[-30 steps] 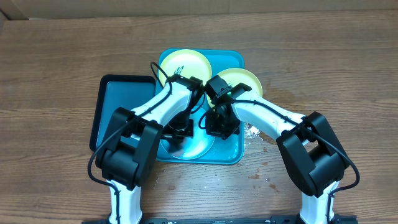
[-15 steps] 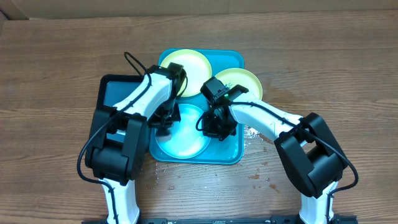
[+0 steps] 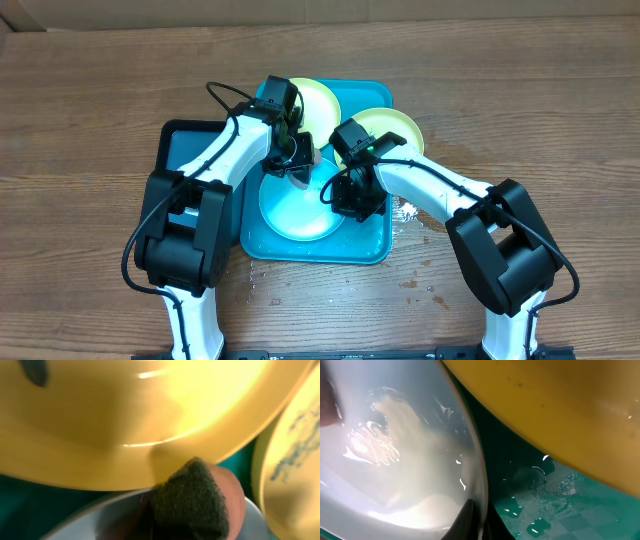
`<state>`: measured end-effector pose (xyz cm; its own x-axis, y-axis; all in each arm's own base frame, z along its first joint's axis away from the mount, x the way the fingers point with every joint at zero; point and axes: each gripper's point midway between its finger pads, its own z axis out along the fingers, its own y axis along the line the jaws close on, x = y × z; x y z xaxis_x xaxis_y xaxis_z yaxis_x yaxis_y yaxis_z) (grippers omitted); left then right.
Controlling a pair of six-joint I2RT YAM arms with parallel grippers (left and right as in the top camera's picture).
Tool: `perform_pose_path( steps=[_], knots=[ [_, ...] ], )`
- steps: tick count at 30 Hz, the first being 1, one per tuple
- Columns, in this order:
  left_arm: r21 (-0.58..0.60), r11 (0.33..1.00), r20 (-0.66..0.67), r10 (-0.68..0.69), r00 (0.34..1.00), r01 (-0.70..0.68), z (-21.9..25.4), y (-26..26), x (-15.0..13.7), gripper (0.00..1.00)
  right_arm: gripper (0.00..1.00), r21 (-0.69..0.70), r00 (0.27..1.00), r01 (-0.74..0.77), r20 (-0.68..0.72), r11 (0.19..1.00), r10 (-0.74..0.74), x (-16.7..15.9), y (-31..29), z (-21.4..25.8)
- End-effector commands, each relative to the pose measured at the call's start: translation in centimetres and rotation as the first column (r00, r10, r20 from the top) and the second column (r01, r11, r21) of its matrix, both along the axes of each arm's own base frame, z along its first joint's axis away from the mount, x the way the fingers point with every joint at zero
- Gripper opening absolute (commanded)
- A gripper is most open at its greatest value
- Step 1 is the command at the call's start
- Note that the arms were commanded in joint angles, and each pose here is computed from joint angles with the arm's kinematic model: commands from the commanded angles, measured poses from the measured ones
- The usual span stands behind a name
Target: Clean dirty plates on tray and stack at the side
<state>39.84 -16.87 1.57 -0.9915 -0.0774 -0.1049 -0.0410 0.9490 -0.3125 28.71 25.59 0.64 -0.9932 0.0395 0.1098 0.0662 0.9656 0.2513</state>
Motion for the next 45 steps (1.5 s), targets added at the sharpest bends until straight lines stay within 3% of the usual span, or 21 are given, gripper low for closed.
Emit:
perform_pose_path(
  steps=[1, 7, 12, 17, 21, 25, 28, 29, 30, 31, 35, 39, 42, 45],
  knots=[
    [-0.065, 0.996, -0.023, -0.054, 0.998, 0.053, 0.7, -0.5, -0.2, 0.04, 0.04, -0.066, 0.999, -0.048, -0.005, 0.997, 0.048, -0.8, -0.9, -1.2],
    [-0.032, 0.999, 0.031, 0.034, 0.999, -0.033, 7.3, 4.6, 0.5, 0.04, 0.04, -0.066, 0.999, -0.048, -0.005, 0.997, 0.048, -0.8, -0.9, -1.2],
    [0.140, 0.963, 0.136, 0.212, 0.968, -0.231, 12.9, 13.5, -0.6, 0.05, 0.04, -0.066, 0.999, -0.048, -0.004, 0.997, 0.048, -0.7, -0.9, -1.2],
    [0.280, 0.905, 0.070, 0.313, 0.947, -0.320, 11.2, 17.7, -2.9, 0.04, 0.04, -0.057, 0.999, -0.048, 0.009, 0.997, 0.048, -0.4, -0.7, -1.2],
    [0.361, 0.876, -0.005, 0.344, 0.939, -0.319, 5.6, 18.9, -4.3, 0.05, 0.04, -0.058, 0.999, -0.048, 0.007, 0.997, 0.048, -0.5, -0.7, -1.2],
    [0.386, 0.877, -0.087, 0.344, 0.935, -0.286, 1.3, 18.9, -5.2, 0.24, 0.04, -0.066, 0.999, -0.049, -0.005, 0.997, 0.049, -0.8, -0.9, -1.2],
    [0.383, 0.882, -0.128, 0.345, 0.930, -0.275, 0.4, 18.8, -5.6, 0.49, 0.04, -0.070, 0.999, -0.054, -0.012, 0.996, 0.053, -0.9, -1.1, -1.2],
    [0.374, 0.885, -0.133, 0.347, 0.928, -0.277, 0.6, 18.7, -5.7, 0.73, 0.04, -0.069, 0.998, -0.064, -0.010, 0.996, 0.063, -0.9, -1.1, -1.2],
    [0.361, 0.889, -0.135, 0.350, 0.927, -0.283, 1.1, 18.7, -5.7, 0.91, 0.04, -0.069, 0.997, -0.071, -0.008, 0.995, 0.071, -0.9, -1.1, -1.2],
    [0.357, 0.887, -0.131, 0.357, 0.925, -0.291, 1.9, 18.8, -5.6, 0.99, 0.04, -0.069, 0.997, -0.071, -0.010, 0.995, 0.071, -1.0, -1.1, -1.2],
    [0.337, 0.881, -0.066, 0.374, 0.925, -0.332, 6.8, 19.8, -5.1, 1.00, 0.04, -0.071, 0.998, -0.063, -0.009, 0.996, 0.062, -0.3, -1.2, 0.1],
    [0.257, 0.878, 0.070, 0.400, 0.914, -0.404, 14.0, 20.4, -4.5, 1.00, 0.04, -0.104, 0.980, -0.140, 0.130, 0.985, 0.153, 3.3, -0.7, 5.2],
    [0.170, 0.885, 0.192, 0.402, 0.896, -0.433, 19.8, 20.4, -4.6, 1.00, 0.04, -0.160, 0.921, -0.229, 0.284, 0.960, 0.266, 6.3, 0.6, 10.6],
    [0.096, 0.905, 0.318, 0.366, 0.874, -0.414, 25.4, 19.7, -5.4, 1.00, 0.04, -0.208, 0.809, -0.282, 0.473, 0.937, 0.349, 8.9, 3.2, 16.7]
  ],
)
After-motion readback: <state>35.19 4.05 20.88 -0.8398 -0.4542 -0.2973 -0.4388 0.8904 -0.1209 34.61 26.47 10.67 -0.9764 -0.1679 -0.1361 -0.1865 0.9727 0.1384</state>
